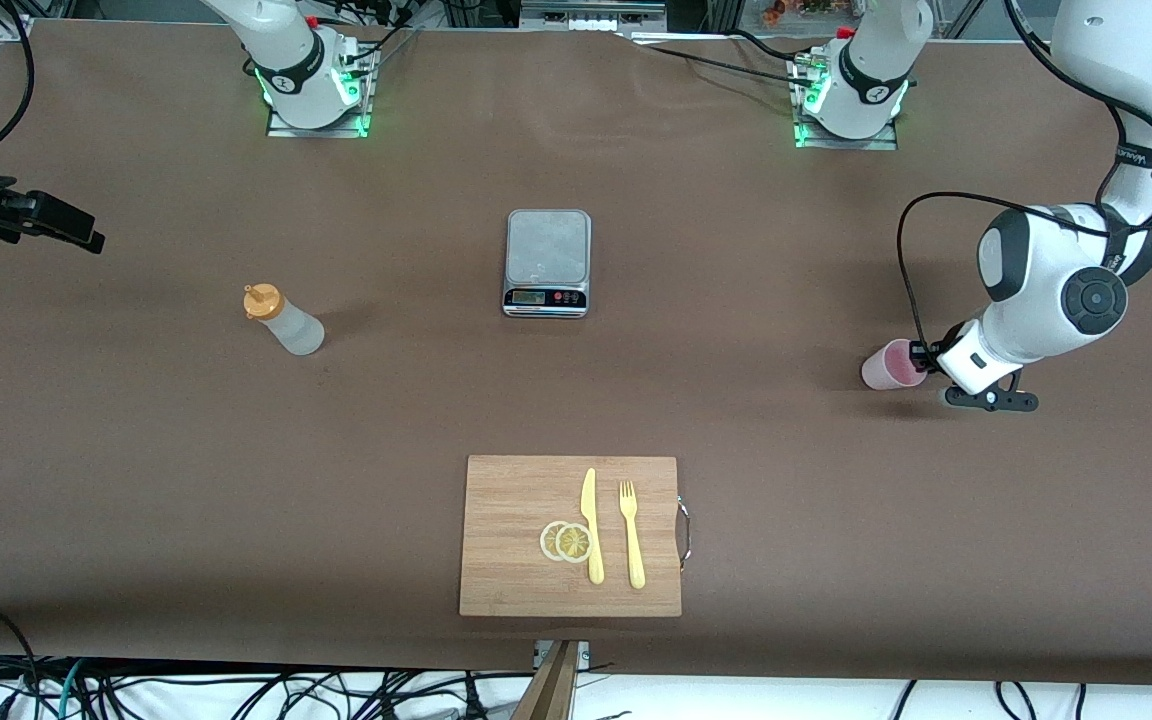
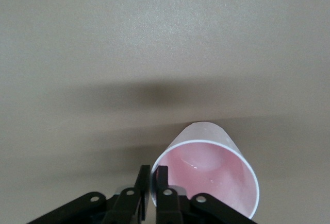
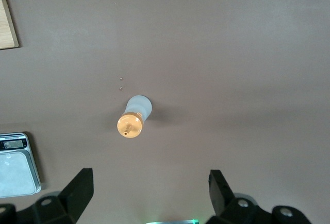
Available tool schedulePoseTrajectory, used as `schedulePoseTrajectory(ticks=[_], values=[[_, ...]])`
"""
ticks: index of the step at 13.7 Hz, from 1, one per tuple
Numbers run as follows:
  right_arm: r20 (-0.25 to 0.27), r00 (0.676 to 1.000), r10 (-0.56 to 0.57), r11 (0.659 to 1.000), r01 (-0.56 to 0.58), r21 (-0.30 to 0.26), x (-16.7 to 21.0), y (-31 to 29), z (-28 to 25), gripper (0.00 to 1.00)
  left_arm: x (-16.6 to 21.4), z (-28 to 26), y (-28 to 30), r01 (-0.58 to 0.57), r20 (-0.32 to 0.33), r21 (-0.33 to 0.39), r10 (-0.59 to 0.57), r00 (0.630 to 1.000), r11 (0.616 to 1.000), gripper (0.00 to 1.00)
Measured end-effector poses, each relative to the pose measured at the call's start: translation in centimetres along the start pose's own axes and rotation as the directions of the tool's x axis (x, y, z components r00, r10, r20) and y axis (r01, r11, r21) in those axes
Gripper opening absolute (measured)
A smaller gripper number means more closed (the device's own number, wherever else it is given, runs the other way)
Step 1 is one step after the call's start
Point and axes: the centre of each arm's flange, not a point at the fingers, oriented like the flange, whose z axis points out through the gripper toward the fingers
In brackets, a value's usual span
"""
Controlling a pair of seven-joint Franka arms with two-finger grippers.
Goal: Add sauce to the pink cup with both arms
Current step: 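Close the left gripper on the pink cup and lift it, then carry the pink cup with the left gripper onto the scale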
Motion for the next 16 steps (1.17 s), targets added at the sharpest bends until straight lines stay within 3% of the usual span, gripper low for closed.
schedulePoseTrajectory(ticks=[2,10,16], values=[[0.000,1.000,0.000,1.000,0.000,0.000,0.0,0.0,0.0,1.00,0.0,-0.1,0.1,0.004,-0.001,-0.007,-0.004,1.000,1.000,0.05],[0.000,1.000,0.000,1.000,0.000,0.000,0.0,0.0,0.0,1.00,0.1,-1.2,2.0,-0.017,0.004,-0.018,0.017,1.000,1.000,0.04],[0.000,1.000,0.000,1.000,0.000,0.000,0.0,0.0,0.0,1.00,2.0,-9.3,17.8,-0.107,-0.007,-0.110,0.107,0.994,0.988,0.04]])
